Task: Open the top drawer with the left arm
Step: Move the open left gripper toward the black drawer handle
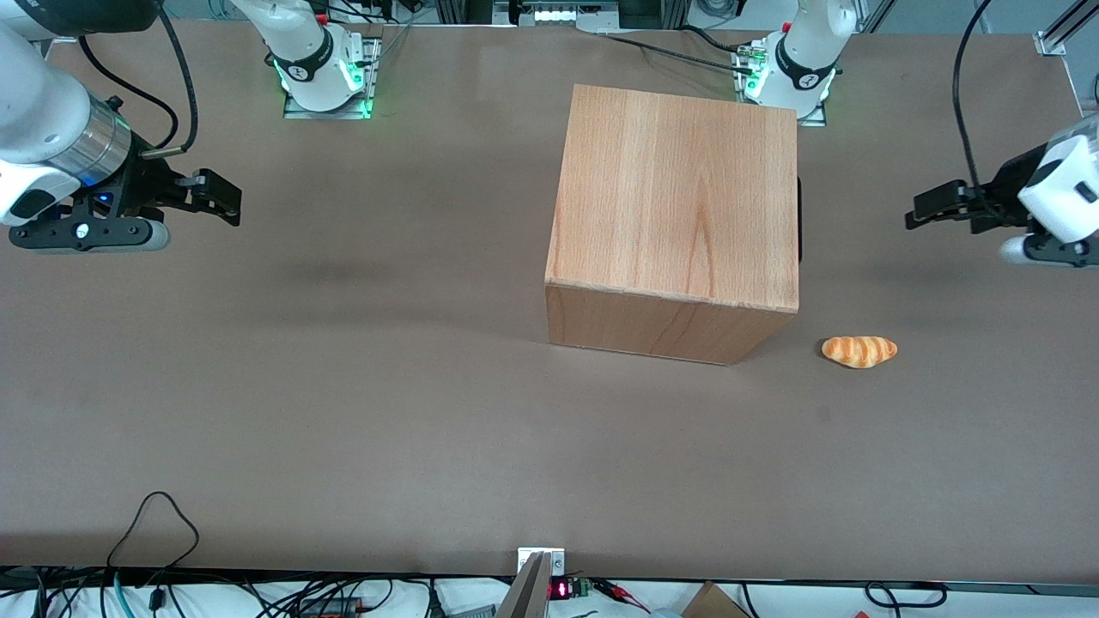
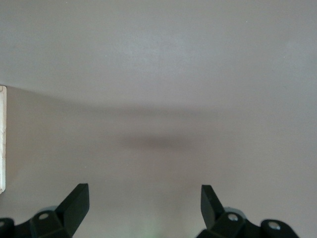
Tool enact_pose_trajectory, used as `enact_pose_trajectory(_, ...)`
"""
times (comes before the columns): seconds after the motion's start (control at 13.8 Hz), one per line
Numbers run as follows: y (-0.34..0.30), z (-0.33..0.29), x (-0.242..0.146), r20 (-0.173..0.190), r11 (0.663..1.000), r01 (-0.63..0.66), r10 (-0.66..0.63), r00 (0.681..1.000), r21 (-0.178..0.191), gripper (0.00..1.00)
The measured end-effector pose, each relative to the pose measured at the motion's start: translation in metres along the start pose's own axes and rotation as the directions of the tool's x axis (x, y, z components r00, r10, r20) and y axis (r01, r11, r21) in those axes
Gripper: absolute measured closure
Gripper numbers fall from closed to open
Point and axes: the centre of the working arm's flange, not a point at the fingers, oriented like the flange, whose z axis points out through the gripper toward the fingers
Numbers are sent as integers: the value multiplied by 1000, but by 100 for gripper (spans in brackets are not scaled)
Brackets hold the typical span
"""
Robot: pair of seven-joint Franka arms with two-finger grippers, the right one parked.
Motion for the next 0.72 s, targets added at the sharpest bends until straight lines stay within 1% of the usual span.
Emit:
enact_pose_trajectory(0.14, 0, 21, 1, 28, 999, 7, -6, 1000, -36, 0)
enact_pose_trajectory(0.22, 1, 29, 2, 38, 999, 9, -7, 999, -47, 0)
enact_pose_trajectory(0.36, 5, 43, 3, 46, 998, 5, -2, 999, -58, 0)
enact_pose_trajectory(0.58, 23, 73, 6, 48, 997, -16, 20, 999, -79, 0)
enact_pose_trajectory(0.72, 24, 88, 5, 55, 995, -31, 37, 998, -92, 0)
